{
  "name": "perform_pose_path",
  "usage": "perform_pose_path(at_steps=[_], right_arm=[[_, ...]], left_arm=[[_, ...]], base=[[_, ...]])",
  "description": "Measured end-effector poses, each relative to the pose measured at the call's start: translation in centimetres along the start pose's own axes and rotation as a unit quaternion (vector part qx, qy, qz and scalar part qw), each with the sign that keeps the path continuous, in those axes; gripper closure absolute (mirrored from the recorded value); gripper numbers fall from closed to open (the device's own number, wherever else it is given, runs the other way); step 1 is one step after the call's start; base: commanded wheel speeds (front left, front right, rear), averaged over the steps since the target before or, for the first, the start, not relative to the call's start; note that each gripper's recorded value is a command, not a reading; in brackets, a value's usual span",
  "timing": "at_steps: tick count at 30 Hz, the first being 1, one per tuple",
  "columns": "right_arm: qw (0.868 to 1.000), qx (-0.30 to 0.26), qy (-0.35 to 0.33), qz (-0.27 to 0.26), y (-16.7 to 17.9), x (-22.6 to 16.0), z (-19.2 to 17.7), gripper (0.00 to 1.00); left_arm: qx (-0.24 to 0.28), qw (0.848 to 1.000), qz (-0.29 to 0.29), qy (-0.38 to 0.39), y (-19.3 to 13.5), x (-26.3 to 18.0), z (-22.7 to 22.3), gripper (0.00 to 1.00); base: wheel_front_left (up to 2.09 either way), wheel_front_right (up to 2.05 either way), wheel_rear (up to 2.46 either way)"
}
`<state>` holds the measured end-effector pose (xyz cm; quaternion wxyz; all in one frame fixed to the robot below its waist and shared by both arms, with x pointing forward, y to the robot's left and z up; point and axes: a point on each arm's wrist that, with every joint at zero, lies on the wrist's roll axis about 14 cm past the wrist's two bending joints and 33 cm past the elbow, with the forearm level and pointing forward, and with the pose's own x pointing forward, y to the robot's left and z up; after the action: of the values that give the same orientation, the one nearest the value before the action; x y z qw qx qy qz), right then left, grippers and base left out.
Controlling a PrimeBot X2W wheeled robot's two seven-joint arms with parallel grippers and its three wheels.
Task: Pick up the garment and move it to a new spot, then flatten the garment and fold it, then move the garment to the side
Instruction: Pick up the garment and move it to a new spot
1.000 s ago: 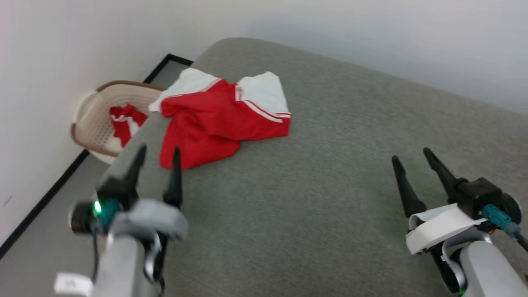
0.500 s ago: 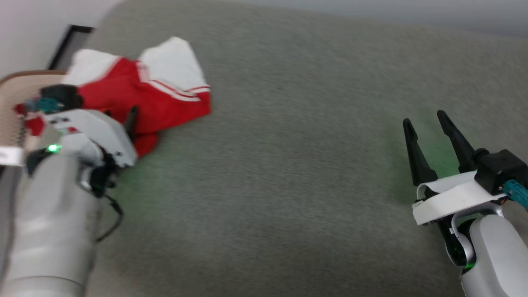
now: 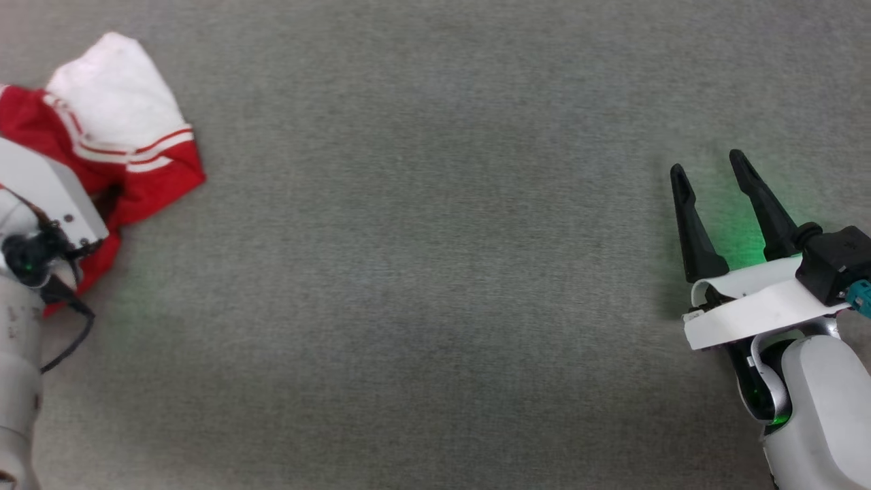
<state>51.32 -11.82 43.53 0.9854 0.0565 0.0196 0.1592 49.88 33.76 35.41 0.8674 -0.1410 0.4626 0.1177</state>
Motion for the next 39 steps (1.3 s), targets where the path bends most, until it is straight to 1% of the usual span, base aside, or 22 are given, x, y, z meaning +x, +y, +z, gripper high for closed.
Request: perform_pose_path(at_steps=[1,6,11,14,16,19,24,27,30,34,36,39], right_arm=[[1.0,-0.001,0.001,-0.004,-0.3,-0.2,-0.1,0.0],[1.0,-0.005,0.0,-0.008,-0.4,-0.7,0.3,0.0],[1.0,-0.002,-0.007,-0.01,0.2,-1.8,1.4,0.0],[1.0,0.0,-0.019,-0.011,0.7,-2.4,2.7,0.0],[0.999,0.001,-0.03,-0.011,1.1,-2.7,3.8,0.0],[0.999,0.008,-0.046,-0.013,1.8,-3.3,5.1,0.0],[0.998,0.019,-0.06,-0.03,1.7,-4.9,6.4,0.0],[0.996,0.025,-0.066,-0.049,0.9,-6.1,6.8,0.0],[0.994,0.03,-0.077,-0.076,-0.5,-7.3,7.5,0.0],[0.989,0.033,-0.091,-0.108,-2.2,-8.8,8.4,0.0],[0.987,0.033,-0.097,-0.124,-3.2,-9.5,8.8,0.0],[0.982,0.036,-0.104,-0.152,-4.7,-10.7,9.1,0.0]], left_arm=[[-0.002,1.0,0.0,-0.001,-0.1,0.3,0.0,1.0],[0.006,0.998,0.002,-0.056,-0.3,0.4,1.0,1.0],[0.006,0.991,-0.014,-0.132,-1.3,-1.5,3.3,1.0],[0.003,0.982,-0.047,-0.185,-3.6,-3.6,5.2,1.0],[0.003,0.973,-0.062,-0.22,-4.2,-5.6,7.0,1.0],[0.016,0.961,-0.093,-0.261,-5.8,-8.4,8.8,1.0],[0.034,0.935,-0.19,-0.298,-12.0,-12.6,10.2,1.0],[0.055,0.921,-0.252,-0.294,-16.1,-14.3,9.4,1.0],[0.091,0.904,-0.313,-0.277,-20.7,-15.6,7.5,1.0],[0.144,0.879,-0.386,-0.239,-26.8,-16.8,3.7,1.0],[0.173,0.862,-0.421,-0.223,-29.8,-17.7,1.9,1.0],[0.2,0.835,-0.473,-0.195,-34.2,-19.1,-0.7,1.0]], base=[[0.0,0.0,0.0],[0.0,0.0,0.0],[0.0,0.0,0.0],[0.0,0.0,0.0],[0.0,0.0,0.0],[0.0,0.0,0.0],[0.0,0.0,0.0],[0.0,0.0,0.0],[0.0,0.0,0.0],[0.0,0.0,0.0],[0.0,0.0,0.0],[0.0,0.0,0.0]])
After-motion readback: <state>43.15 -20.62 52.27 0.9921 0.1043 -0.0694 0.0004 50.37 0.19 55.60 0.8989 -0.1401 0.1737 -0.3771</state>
